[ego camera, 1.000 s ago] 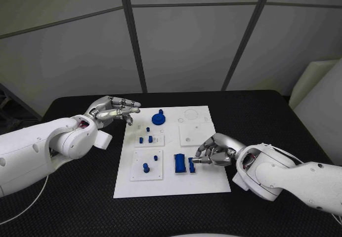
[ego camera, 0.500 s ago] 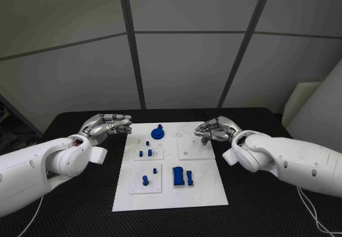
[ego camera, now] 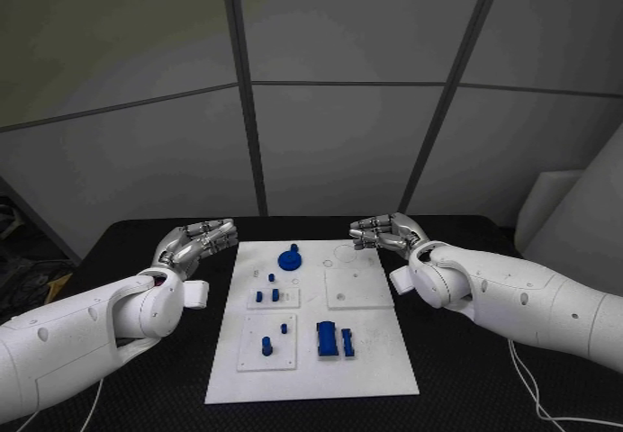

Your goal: Assemble the parts on the task board

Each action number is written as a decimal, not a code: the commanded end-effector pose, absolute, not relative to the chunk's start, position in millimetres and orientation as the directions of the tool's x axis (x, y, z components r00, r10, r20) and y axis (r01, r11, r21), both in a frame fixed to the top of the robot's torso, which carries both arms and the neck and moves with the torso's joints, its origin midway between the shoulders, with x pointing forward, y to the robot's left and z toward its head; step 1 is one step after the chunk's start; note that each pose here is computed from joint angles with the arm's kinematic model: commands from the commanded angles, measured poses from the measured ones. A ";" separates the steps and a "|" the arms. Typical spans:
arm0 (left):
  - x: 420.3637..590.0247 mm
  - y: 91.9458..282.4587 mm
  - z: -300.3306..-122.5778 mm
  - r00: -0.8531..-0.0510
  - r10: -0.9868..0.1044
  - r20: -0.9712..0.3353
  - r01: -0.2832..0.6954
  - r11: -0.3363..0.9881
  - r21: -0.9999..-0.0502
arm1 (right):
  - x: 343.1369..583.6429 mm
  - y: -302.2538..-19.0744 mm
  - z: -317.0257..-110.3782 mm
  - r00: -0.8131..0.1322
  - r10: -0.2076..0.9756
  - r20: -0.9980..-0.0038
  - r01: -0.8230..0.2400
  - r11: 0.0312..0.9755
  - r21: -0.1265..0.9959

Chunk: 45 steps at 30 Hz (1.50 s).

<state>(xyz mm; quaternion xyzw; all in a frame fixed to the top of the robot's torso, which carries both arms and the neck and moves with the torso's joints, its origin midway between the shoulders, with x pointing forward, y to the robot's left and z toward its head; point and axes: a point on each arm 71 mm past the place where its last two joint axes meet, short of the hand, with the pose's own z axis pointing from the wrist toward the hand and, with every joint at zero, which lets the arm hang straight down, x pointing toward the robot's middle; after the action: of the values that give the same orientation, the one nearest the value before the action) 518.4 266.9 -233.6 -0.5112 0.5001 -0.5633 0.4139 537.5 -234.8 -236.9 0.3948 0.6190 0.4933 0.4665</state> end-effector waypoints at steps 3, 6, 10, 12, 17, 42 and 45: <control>515.9 264.5 -233.6 -0.131 -0.980 0.151 -0.045 -0.147 -0.988 | 533.6 -231.6 -235.9 -0.242 0.954 -0.179 0.023 0.190 0.982; 512.1 257.9 -234.0 -0.122 -0.983 0.139 -0.044 -0.134 -0.990 | 528.1 -227.3 -234.7 -0.222 0.962 -0.157 0.015 0.164 0.986; 502.5 242.5 -233.9 -0.101 -0.989 0.109 -0.039 -0.106 -0.994 | 514.2 -217.7 -232.1 -0.174 0.979 -0.108 0.002 0.109 0.994; 496.6 233.9 -233.4 -0.088 -0.992 0.092 -0.035 -0.089 -0.995 | 505.5 -212.6 -230.6 -0.146 0.986 -0.081 -0.003 0.081 0.997; 479.5 211.7 -229.9 -0.053 -0.997 0.048 -0.020 -0.047 -0.999 | 482.3 -200.9 -227.1 -0.075 0.997 -0.024 -0.006 0.023 1.000; 461.8 192.4 -224.2 -0.017 -1.000 0.010 -0.001 -0.010 -1.000 | 461.8 -192.4 -224.2 -0.017 1.000 0.010 0.001 -0.010 1.000; 461.8 192.4 -224.2 -0.017 -1.000 0.010 -0.001 -0.010 -1.000 | 461.8 -192.4 -224.2 -0.017 1.000 0.010 0.001 -0.010 1.000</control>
<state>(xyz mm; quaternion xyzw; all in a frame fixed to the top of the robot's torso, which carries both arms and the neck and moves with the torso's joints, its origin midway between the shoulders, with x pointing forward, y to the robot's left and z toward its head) 461.5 192.9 -227.6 -0.5088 0.5069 -0.5029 0.4809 461.7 -192.2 -226.7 0.5011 0.5090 0.5046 0.4851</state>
